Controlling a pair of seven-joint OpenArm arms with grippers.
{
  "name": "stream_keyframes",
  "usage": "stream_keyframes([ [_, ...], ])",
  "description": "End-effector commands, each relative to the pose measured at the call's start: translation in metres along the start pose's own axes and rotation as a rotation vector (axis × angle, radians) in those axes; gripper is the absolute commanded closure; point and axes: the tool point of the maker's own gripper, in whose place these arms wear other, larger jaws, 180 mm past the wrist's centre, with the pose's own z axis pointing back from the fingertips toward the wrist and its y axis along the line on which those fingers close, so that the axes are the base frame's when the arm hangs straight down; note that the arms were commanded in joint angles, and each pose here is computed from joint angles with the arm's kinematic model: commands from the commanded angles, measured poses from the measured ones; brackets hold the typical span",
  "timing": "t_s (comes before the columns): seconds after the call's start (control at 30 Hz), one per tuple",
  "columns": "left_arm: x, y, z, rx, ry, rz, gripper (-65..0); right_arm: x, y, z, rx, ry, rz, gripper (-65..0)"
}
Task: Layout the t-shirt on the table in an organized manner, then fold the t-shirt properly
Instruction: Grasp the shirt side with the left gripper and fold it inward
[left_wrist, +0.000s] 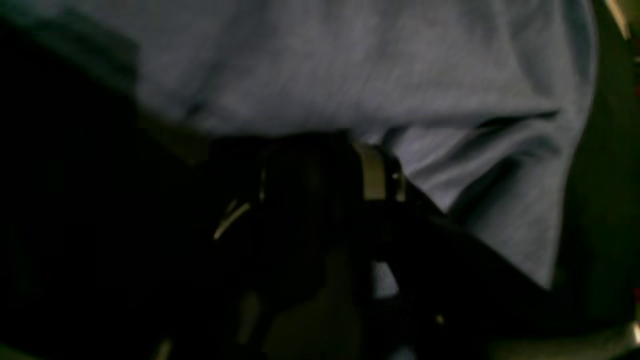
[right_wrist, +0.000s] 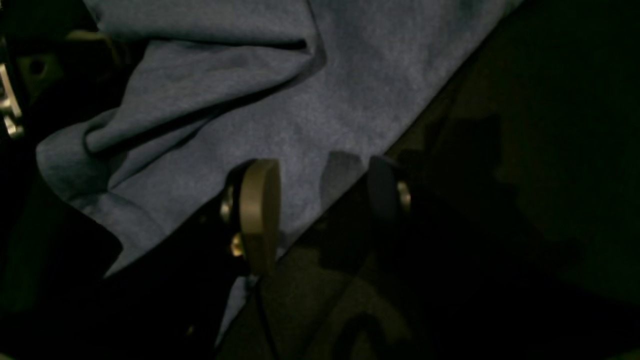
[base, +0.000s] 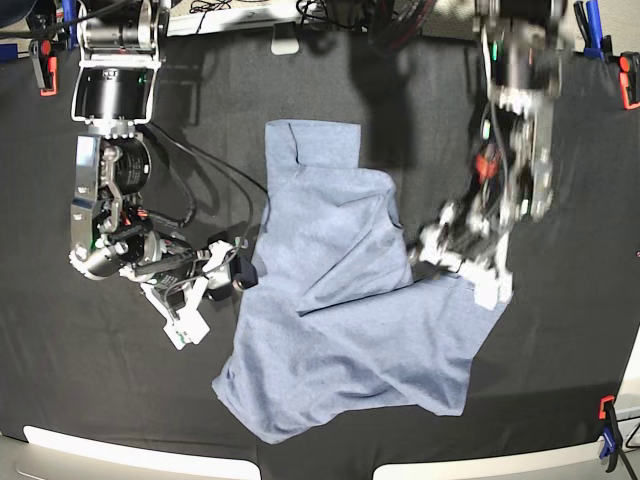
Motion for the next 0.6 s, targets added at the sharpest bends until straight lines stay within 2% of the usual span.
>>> stream_keyframes([
  [0.0, 0.013, -0.012, -0.004, -0.035, -0.015, -0.003, -19.2, 0.023, -0.002, 0.006, -0.002, -0.064, 0.026, -26.3],
  [0.23, 0.004, -0.041, -0.017, -0.114, 0.044, -0.003, -17.6, 0.022, -0.005, 0.006, -0.016, -0.060, 0.034, -26.3],
  [0.27, 0.001, -0.042, -0.017, -0.117, 0.054, -0.003, -13.6, 0.022, -0.005, 0.006, -0.018, -0.061, 0.034, -26.3],
  [0.33, -0.001, -0.042, -0.017, -0.118, 0.071, -0.006, 0.0, 0.022, -0.005, 0.006, -0.017, -0.062, 0.034, -26.3],
  [0.47, -0.006, -0.031, -0.011, -0.100, 0.125, -0.023, 0.0, 0.027, -0.005, 0.007, -0.017, -0.084, 0.035, -26.3],
  [0.57, -0.007, -0.008, 0.007, -0.051, 0.164, -0.070, 0.0, 0.029, -0.005, 0.007, -0.018, -0.088, 0.037, -26.3],
])
